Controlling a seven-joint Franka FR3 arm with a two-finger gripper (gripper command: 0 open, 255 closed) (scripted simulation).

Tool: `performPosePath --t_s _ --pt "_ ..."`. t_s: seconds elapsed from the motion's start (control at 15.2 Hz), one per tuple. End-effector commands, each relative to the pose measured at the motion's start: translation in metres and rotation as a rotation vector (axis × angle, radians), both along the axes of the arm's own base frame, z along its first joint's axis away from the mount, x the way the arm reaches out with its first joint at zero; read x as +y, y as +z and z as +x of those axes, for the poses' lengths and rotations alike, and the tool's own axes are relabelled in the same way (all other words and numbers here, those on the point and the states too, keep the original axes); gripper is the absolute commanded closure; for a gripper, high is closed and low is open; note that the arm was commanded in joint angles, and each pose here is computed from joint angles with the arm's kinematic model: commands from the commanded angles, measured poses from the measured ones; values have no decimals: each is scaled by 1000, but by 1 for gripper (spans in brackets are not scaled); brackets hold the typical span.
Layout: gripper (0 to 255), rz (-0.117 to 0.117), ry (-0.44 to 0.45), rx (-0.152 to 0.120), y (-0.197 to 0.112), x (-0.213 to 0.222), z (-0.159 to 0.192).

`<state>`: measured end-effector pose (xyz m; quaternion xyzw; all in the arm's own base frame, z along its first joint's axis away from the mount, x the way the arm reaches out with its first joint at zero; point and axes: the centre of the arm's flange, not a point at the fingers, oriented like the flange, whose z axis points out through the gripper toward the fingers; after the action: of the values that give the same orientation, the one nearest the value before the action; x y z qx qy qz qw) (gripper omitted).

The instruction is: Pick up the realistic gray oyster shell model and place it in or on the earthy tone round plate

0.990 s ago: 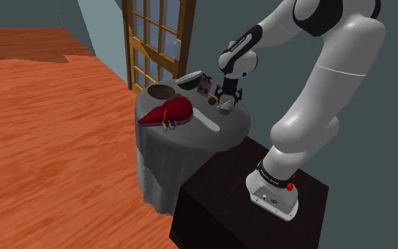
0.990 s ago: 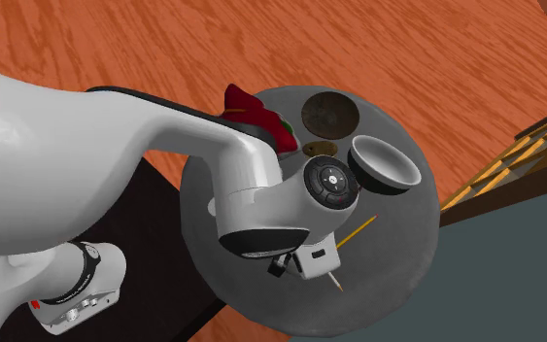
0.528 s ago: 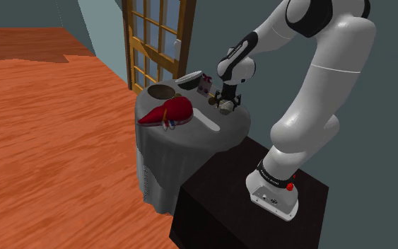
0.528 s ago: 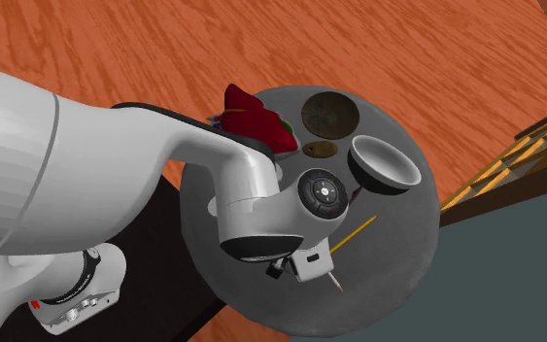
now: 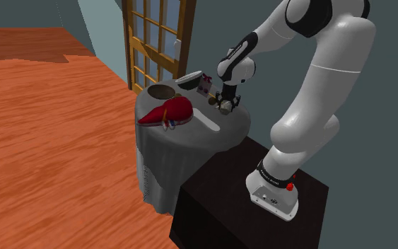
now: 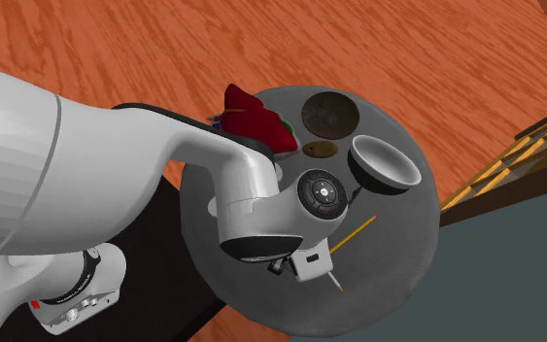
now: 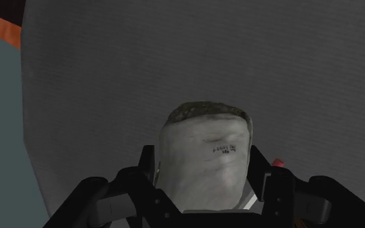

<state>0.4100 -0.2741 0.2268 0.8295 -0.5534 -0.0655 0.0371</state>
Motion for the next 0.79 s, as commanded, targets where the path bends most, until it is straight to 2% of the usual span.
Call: performPosePath --t_s 0.0,0.46,0.73 --pt "255 0 1 0 0 0 0" --pt "255 0 1 0 0 0 0" --pt "255 0 1 0 21 0 0"
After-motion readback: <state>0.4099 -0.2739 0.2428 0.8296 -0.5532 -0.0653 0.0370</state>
